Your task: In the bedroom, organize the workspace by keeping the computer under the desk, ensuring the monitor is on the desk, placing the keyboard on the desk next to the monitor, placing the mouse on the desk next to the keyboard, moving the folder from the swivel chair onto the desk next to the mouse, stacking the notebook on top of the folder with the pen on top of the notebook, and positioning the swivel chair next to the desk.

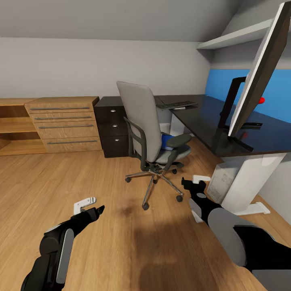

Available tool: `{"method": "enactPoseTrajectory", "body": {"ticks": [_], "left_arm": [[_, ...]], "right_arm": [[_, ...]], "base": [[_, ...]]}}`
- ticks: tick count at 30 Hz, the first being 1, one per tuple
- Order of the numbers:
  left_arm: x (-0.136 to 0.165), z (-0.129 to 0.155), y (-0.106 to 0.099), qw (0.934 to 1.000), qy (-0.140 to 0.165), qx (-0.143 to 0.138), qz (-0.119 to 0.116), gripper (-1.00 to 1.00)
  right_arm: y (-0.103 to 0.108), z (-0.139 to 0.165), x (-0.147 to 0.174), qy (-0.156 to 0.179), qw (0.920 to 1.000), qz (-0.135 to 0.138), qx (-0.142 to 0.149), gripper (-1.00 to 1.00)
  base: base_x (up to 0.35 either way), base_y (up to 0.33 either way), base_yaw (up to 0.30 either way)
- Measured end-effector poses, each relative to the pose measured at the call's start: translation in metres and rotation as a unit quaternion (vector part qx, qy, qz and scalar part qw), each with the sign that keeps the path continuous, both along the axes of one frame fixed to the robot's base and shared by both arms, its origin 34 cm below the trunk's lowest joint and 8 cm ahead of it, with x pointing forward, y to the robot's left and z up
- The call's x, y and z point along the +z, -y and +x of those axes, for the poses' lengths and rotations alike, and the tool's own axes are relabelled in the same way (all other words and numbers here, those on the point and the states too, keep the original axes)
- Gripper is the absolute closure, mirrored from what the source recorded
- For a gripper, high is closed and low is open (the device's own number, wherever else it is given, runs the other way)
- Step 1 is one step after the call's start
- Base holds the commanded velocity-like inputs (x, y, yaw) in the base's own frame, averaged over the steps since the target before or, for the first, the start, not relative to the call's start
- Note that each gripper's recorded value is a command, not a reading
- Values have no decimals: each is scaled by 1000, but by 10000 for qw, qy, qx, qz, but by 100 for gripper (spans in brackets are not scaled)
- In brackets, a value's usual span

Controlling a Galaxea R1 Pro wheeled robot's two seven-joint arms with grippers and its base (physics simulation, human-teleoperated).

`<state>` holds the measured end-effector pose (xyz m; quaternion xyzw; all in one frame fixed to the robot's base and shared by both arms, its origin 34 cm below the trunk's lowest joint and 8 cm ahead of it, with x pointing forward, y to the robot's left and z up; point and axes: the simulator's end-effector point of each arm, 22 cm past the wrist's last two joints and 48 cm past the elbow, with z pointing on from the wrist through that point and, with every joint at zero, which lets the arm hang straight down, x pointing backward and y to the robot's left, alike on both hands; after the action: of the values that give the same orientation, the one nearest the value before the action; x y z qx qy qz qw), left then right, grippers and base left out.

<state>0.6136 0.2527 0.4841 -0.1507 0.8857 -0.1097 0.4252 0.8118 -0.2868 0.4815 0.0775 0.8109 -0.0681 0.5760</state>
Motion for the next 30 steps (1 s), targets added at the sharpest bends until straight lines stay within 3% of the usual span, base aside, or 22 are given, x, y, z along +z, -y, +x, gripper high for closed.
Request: {"method": "enactPoseTrajectory", "body": {"ticks": [5,11,12,18,23,30], "left_arm": [[0,0,0,10000,3,-8,-1,-100],[-1,-1,0,10000,-36,-21,2,-100],[-1,-1,0,10000,-37,-21,3,-100],[0,-1,0,10000,-30,-30,9,-100],[0,0,0,10000,-16,-34,7,-100],[-12,0,-1,9999,-110,-18,9,-100]], "right_arm": [[-8,-8,-10,18,10000,-12,91,-100],[-4,-10,-10,130,9999,-40,77,-100],[-2,-10,-4,311,9995,-54,61,-100],[2,-13,-3,479,9988,-73,35,-100],[14,-17,5,893,9959,-136,-42,-100],[20,-21,-14,855,9961,-175,-78,-100]], "base": [[172,0,0],[219,-62,0],[269,-82,0],[103,-30,0],[11,-3,0],[1,0,0]]}}
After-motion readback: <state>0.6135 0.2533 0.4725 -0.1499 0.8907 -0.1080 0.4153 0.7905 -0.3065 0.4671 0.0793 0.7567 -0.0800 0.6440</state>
